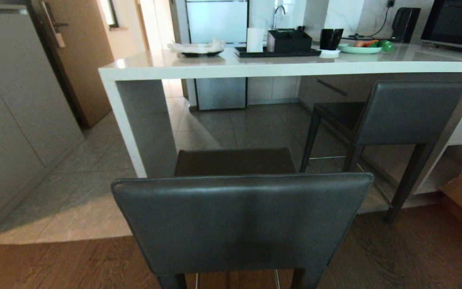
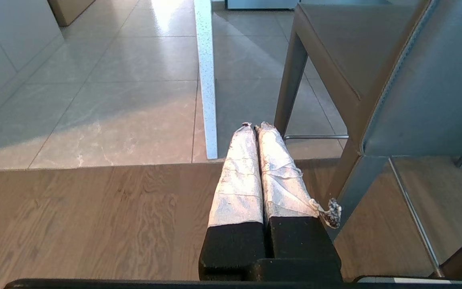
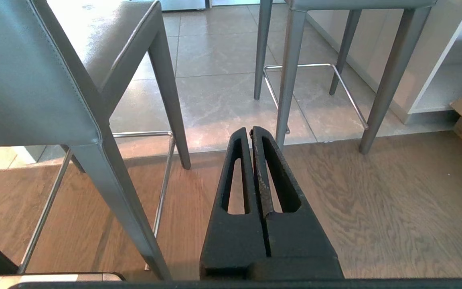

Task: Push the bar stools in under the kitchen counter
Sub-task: Push the gray chair back under the dining table

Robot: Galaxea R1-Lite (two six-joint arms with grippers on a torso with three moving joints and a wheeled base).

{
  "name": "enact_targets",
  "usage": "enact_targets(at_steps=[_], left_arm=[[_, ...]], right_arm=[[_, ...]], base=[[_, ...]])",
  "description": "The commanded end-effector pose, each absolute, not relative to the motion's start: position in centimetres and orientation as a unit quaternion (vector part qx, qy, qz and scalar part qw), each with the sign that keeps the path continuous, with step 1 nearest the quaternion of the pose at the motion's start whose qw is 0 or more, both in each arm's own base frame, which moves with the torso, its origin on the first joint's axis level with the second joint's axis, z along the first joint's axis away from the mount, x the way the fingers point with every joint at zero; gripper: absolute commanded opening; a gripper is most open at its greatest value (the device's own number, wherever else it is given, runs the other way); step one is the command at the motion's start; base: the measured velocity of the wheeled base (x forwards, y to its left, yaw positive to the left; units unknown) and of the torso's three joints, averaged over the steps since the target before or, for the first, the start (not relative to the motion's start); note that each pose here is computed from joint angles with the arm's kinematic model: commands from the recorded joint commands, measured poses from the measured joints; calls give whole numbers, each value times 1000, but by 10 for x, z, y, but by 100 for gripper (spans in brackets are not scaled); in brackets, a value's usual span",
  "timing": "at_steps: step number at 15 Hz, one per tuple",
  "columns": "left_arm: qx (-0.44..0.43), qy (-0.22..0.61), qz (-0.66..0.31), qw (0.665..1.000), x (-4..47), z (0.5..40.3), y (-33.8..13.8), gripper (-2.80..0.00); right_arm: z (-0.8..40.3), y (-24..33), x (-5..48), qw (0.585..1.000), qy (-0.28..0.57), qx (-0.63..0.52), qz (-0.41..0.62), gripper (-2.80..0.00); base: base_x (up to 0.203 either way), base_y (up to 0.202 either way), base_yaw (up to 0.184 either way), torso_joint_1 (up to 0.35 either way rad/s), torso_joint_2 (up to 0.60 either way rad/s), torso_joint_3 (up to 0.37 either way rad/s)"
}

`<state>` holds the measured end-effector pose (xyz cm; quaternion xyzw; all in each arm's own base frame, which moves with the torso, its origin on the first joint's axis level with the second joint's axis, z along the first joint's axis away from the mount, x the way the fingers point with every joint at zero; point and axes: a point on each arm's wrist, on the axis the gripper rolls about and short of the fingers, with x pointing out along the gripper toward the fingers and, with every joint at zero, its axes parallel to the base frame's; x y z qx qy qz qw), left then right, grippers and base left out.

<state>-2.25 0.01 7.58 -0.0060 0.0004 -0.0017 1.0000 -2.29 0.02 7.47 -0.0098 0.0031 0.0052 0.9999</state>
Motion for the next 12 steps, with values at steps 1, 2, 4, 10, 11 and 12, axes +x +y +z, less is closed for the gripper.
enact_targets(at_steps=[1, 2, 4, 10, 11, 12], left_arm=[[-6, 1, -2, 1000, -22, 76, 0, -280], [-6, 1, -2, 1000, -22, 76, 0, -280], [-6, 1, -2, 1000, -22, 76, 0, -280], [-6, 1, -2, 1000, -22, 76, 0, -280], [-6, 1, -2, 1000, -22, 76, 0, -280], [-6, 1, -2, 1000, -22, 76, 0, -280]], right_arm=[[75, 0, -23, 1000, 4, -10, 6, -280], [75, 0, -23, 1000, 4, -10, 5, -280], [75, 0, -23, 1000, 4, -9, 5, -280], [75, 0, -23, 1000, 4, -9, 4, -280], [75, 0, -23, 1000, 4, -9, 4, -280], [75, 0, -23, 1000, 4, -9, 4, -280]], base=[[0, 0, 0, 0, 0, 0], [0, 0, 0, 0, 0, 0], [0, 0, 0, 0, 0, 0], [0, 0, 0, 0, 0, 0], [0, 0, 0, 0, 0, 0], [0, 0, 0, 0, 0, 0]])
